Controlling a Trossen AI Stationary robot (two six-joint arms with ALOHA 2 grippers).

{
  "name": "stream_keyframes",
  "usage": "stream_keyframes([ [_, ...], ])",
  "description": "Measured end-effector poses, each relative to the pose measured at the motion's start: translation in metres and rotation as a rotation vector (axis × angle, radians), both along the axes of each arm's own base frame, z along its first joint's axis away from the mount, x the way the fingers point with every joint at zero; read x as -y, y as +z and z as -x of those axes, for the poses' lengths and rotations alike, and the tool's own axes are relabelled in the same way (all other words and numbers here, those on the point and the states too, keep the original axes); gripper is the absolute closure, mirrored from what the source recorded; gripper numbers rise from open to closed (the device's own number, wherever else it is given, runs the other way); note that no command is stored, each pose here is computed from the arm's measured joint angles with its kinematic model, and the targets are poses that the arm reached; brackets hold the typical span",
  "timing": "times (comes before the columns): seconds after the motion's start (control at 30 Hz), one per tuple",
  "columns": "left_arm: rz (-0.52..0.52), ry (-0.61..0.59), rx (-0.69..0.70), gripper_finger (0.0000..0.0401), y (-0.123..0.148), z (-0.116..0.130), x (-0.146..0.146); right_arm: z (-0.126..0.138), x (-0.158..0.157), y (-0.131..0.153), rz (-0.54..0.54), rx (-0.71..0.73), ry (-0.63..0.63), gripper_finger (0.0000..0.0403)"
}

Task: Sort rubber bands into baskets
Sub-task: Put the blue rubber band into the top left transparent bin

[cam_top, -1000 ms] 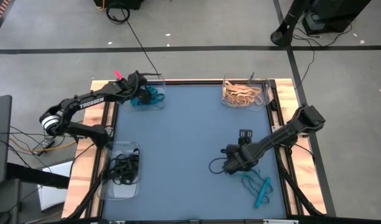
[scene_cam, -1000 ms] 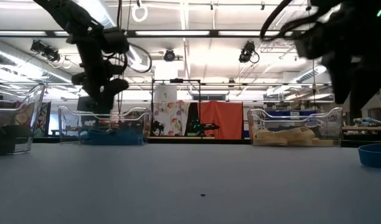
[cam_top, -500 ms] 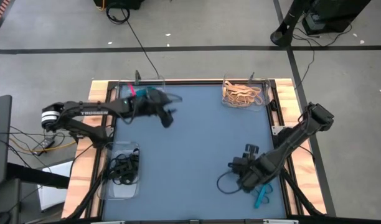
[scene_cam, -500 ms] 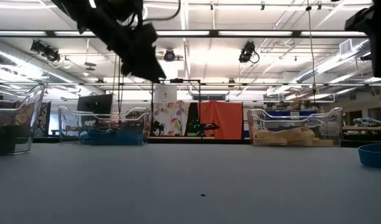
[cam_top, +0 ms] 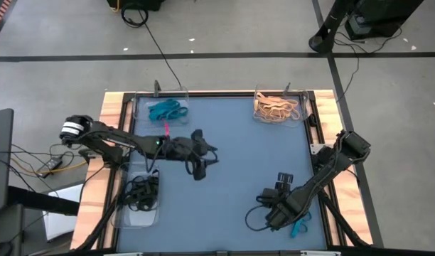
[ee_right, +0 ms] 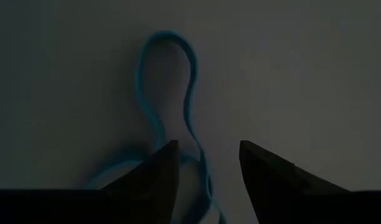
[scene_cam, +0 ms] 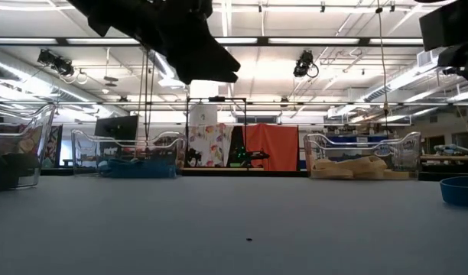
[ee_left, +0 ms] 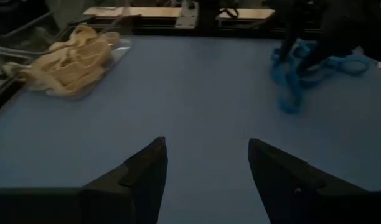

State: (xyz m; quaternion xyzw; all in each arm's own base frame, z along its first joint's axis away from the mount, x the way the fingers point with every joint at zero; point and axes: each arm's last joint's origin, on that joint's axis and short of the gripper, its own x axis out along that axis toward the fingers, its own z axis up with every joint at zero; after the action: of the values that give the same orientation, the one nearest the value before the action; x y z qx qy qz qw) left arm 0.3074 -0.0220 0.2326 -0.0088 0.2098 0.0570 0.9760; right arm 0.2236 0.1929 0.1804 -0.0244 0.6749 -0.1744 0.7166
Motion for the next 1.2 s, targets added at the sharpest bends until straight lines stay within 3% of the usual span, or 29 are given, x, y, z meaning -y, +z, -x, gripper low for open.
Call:
stream_keyframes([
  [0.43, 0.007, -0.035, -0.062, 0.0174, -0.056, -0.030, 0.011, 0.010, 0.017, -0.033, -0.010, -0.075, 0.034, 0.0279],
  [0.7, 0.051, -0.120, 0.072, 0.0174, -0.064, -0.044, 0.019, 0.003, 0.017, -0.027, 0.063, 0.000, 0.073, 0.0390],
  [0.9, 0.062, -0.134, 0.223, 0.0174, -0.067, -0.054, 0.024, -0.009, 0.019, -0.009, 0.266, 0.195, 0.066, 0.0393],
  [1.2, 0.103, -0.124, 0.298, 0.0174, -0.075, -0.079, 0.027, -0.033, 0.040, 0.004, 0.408, 0.287, 0.063, 0.0395],
])
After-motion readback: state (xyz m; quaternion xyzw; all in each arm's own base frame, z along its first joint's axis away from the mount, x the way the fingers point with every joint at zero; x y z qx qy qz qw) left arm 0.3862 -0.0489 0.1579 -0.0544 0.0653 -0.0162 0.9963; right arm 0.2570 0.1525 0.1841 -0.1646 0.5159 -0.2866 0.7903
